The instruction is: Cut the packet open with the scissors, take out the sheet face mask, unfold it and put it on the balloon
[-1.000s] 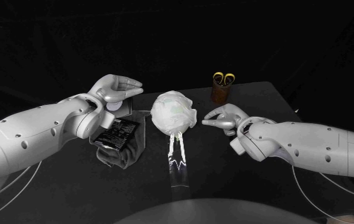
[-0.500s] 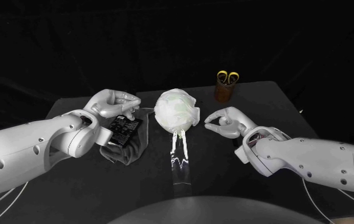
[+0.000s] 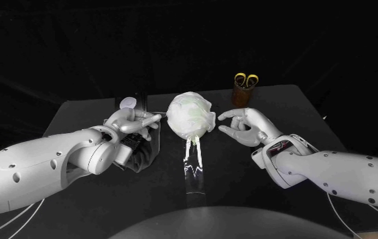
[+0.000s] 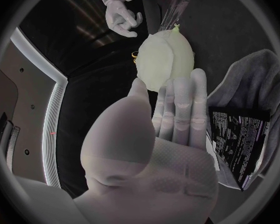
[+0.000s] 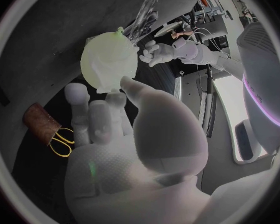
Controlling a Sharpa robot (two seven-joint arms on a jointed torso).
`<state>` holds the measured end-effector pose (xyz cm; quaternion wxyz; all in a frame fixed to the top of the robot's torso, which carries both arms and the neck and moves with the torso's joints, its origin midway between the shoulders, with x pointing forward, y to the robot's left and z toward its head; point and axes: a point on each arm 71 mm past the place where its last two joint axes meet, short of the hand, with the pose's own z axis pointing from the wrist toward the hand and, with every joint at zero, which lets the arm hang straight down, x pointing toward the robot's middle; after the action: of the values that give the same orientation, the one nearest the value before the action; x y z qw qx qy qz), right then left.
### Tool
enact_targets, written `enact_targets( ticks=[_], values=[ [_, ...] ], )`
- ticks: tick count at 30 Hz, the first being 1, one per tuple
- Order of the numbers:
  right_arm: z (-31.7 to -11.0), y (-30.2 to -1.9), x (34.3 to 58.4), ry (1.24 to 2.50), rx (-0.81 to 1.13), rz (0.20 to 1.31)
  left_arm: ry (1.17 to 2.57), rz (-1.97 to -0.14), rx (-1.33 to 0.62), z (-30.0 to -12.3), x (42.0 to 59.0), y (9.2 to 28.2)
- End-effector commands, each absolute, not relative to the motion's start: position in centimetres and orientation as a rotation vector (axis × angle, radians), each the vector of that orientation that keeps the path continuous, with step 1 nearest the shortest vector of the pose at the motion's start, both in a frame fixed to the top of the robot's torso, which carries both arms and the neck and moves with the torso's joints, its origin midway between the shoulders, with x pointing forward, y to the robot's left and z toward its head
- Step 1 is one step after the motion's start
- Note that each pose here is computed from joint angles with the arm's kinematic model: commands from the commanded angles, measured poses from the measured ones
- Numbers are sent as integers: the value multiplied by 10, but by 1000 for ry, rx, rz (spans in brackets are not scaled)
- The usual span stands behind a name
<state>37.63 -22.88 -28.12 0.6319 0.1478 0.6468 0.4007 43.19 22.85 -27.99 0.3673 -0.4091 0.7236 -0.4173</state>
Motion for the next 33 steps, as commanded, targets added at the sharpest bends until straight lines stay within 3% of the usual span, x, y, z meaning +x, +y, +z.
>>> enact_targets(
  ticks=[1, 13, 33],
  values=[
    [-275, -231, 384, 1440, 444, 980, 1860, -989, -1126, -285, 431, 228],
    [-261, -239, 428, 1459, 686, 1039, 1883, -985, -1135, -290, 429, 211],
    [-254, -190, 485, 1569, 727, 1101, 1929, -1005, -1112, -293, 430, 189]
  ],
)
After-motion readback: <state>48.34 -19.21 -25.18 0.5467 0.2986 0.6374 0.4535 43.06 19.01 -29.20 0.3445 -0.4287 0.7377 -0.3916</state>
